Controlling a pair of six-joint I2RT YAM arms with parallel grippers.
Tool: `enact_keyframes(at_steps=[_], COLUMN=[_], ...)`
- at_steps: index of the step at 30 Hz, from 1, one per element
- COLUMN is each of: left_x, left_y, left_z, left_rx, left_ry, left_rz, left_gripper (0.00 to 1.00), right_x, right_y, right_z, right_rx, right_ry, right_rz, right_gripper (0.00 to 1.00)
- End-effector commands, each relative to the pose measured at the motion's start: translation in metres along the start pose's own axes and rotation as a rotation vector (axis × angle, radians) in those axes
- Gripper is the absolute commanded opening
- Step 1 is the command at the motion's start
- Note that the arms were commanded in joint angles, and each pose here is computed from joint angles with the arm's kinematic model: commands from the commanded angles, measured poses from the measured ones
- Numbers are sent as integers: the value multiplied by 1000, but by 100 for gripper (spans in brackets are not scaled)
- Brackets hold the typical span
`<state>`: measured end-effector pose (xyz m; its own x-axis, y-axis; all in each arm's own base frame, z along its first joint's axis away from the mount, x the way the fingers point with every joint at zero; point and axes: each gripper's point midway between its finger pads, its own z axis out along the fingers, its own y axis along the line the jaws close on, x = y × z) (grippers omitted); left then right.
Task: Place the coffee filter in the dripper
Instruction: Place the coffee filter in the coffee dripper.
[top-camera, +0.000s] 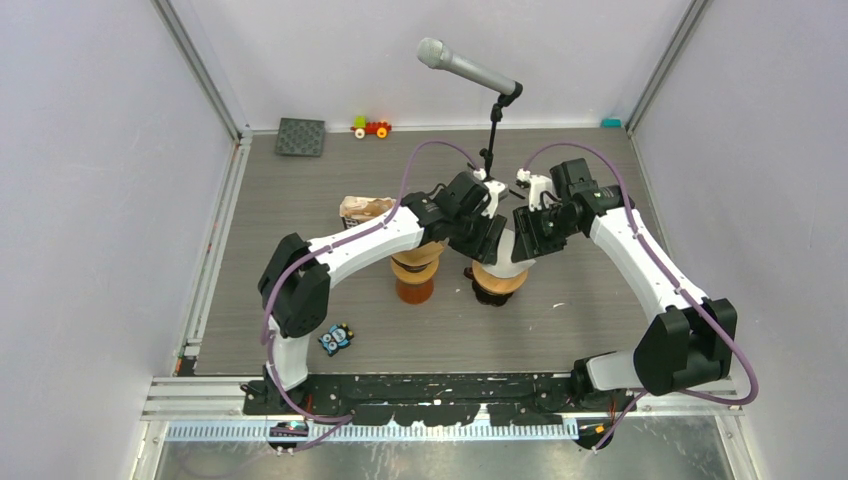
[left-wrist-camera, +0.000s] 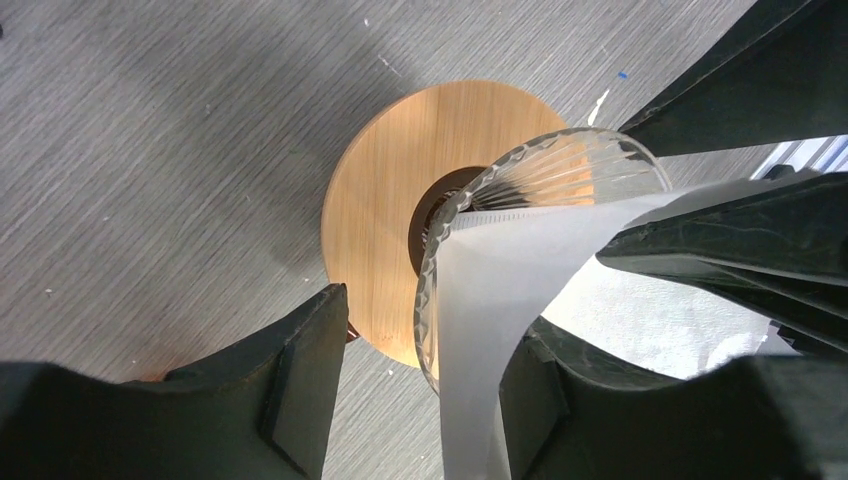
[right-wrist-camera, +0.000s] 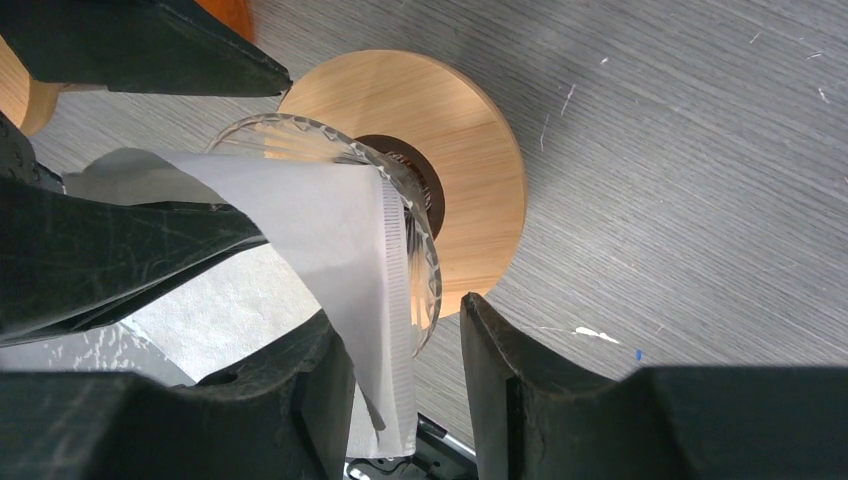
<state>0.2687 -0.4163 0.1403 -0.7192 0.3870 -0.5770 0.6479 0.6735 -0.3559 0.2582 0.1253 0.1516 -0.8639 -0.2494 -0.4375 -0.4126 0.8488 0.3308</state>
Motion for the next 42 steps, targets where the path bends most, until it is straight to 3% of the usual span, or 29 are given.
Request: enact_keyframes(at_steps=[1,17,42], left_x=[-31,-39,-8], left_y=[-21,-22,2], left_z=[-29,-35,4], left_rx=[51,43,-17], left_ry=[-88,-109,-15], left_rz=[33,74,109], left_gripper=[56,59,59], right_x=[-11,-5,2], right_y=[3,4,-13], right_z=[-18,-17,14], right_rx=[14,4,47], right_ry=[-57,-36,13], right_rz=[-35,-16,5], right_gripper=[46,48,48])
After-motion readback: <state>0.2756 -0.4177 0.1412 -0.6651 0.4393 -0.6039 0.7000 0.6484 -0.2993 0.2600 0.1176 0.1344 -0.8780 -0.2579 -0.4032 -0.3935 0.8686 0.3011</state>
